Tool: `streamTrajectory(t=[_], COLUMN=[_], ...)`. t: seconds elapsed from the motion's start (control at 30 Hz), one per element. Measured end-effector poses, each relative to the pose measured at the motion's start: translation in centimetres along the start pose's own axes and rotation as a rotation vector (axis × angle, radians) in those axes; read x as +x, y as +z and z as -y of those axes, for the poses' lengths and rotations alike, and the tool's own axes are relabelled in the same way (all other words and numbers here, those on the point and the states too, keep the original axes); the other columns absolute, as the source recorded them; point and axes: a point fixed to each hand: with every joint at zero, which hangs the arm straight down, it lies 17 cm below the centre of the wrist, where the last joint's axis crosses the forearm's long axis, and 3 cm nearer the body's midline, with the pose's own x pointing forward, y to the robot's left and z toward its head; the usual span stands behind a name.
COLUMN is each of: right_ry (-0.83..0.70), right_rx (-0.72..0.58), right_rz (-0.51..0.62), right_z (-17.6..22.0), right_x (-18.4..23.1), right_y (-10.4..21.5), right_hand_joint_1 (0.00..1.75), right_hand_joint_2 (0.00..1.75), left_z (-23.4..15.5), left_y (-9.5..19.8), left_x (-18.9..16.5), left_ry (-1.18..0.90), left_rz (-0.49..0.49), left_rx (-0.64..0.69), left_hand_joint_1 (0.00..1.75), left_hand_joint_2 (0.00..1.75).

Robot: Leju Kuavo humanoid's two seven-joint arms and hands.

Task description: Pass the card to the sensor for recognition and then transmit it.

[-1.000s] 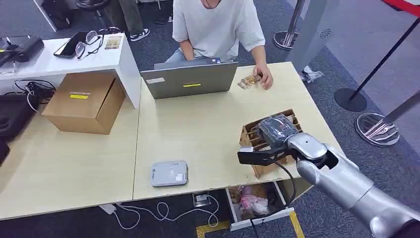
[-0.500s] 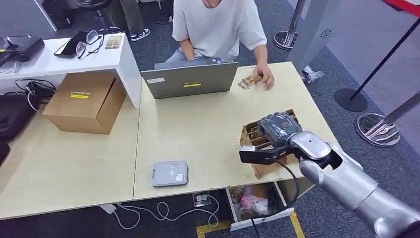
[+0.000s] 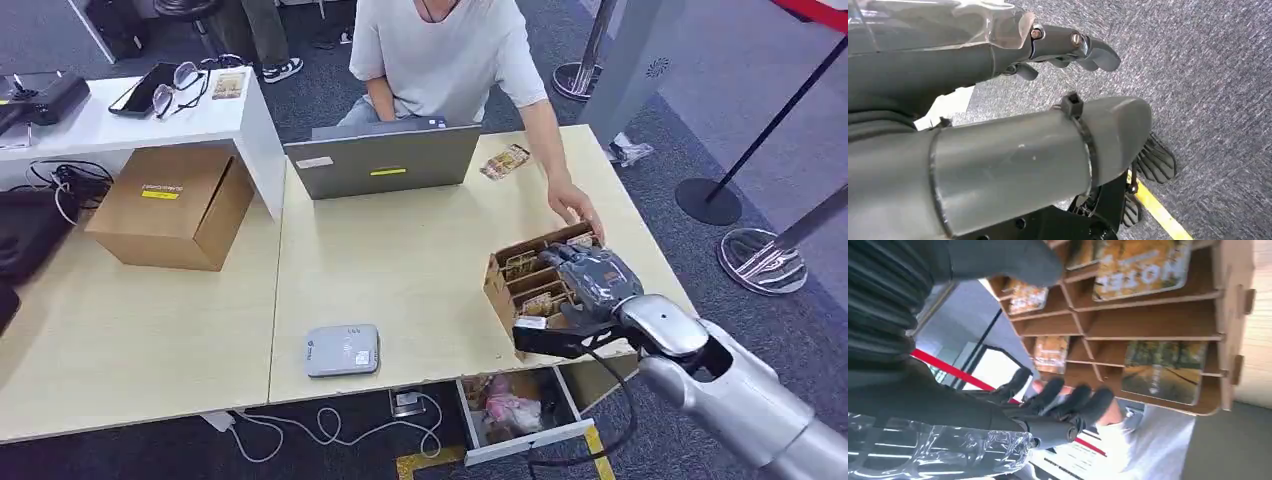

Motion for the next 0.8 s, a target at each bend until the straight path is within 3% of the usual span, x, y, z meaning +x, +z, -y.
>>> streamTrajectory(t=[0.03,0.23,0.4,0.8], right_ry=[-0.001,-0.005,0.005,0.015], right_rx=[-0.001,-0.005,-0.003,0.005], right_rz=[-0.004,-0.006,-0.002,0.019], right_z=[-0.1,-0.4,-0.5,-0.8], right_x=[-0.2,-0.4,-0.4,0.1], right_y=[0.3,1.3,1.6,1.7], right_hand_joint_1=[0.96,0.96,0.82,0.82], right_hand_joint_2=[1.75,1.75,1.75,1.75], left_z=[0.0,-0.2,-0.4,-0.6], left_y=[0.0,0.0,-0.1,-0.1], left_x=[0.0,-0.2,-0.3,-0.4], left_ry=[0.000,-0.006,-0.008,-0.015], left_rz=[0.000,-0.002,-0.004,-0.002], left_rx=[0.000,0.003,0.006,0.009], left_hand_joint_1=[0.00,0.00,0.00,0.00], left_hand_joint_2=[0.00,0.00,0.00,0.00])
